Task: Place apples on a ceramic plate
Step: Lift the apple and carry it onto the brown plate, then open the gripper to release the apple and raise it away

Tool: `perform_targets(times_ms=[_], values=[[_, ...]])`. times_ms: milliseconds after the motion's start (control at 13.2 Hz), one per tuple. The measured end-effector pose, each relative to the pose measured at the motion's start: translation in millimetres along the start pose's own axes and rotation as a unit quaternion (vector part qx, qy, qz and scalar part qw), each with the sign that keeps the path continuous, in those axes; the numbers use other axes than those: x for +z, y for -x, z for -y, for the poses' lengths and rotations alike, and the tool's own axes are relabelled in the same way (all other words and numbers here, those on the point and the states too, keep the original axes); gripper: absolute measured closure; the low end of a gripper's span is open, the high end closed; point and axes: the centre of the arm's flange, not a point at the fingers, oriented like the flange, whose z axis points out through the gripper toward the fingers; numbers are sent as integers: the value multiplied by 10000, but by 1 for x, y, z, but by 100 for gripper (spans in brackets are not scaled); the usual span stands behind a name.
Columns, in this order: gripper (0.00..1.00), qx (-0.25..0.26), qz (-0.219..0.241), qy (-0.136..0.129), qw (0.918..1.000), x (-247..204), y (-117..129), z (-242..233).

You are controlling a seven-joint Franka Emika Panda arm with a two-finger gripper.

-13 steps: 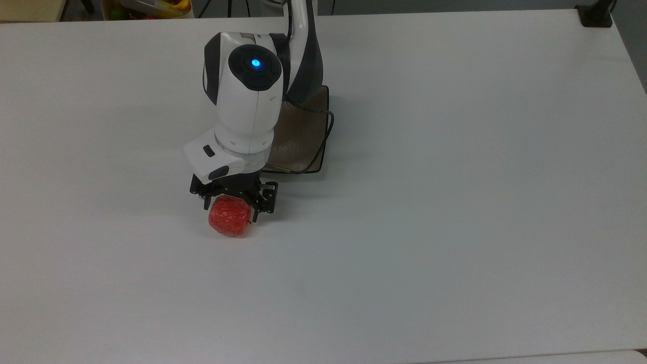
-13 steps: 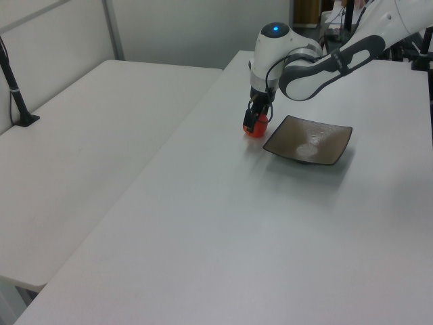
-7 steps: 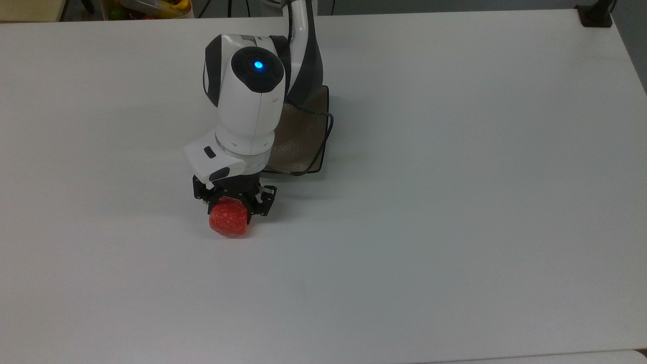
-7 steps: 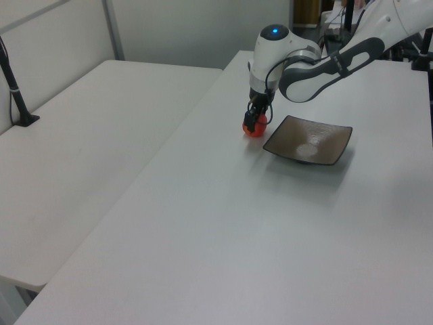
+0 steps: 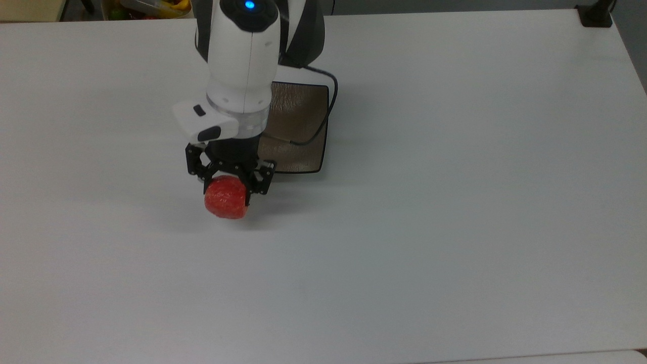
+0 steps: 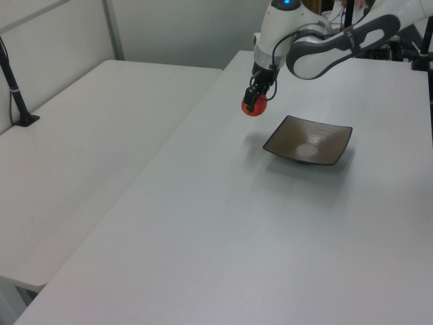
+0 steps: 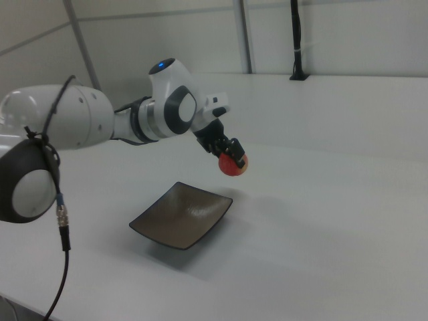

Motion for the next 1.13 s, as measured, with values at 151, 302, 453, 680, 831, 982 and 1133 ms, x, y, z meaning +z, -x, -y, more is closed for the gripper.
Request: perform_targets(times_ms=[151, 302, 453, 680, 831, 982, 1133], values=[[29, -42, 134, -41, 9999, -19, 21, 5], [29, -153, 461, -33, 9988, -34, 44, 8], [29, -406, 859, -30, 9955, -39, 60, 10], [11, -744, 1239, -14, 9895, -32, 82, 27], [0, -776, 1249, -17, 9891, -31, 83, 30], [0, -775, 1249, -17, 9891, -31, 83, 30], [0, -771, 1242, -17, 9893, -32, 83, 29]])
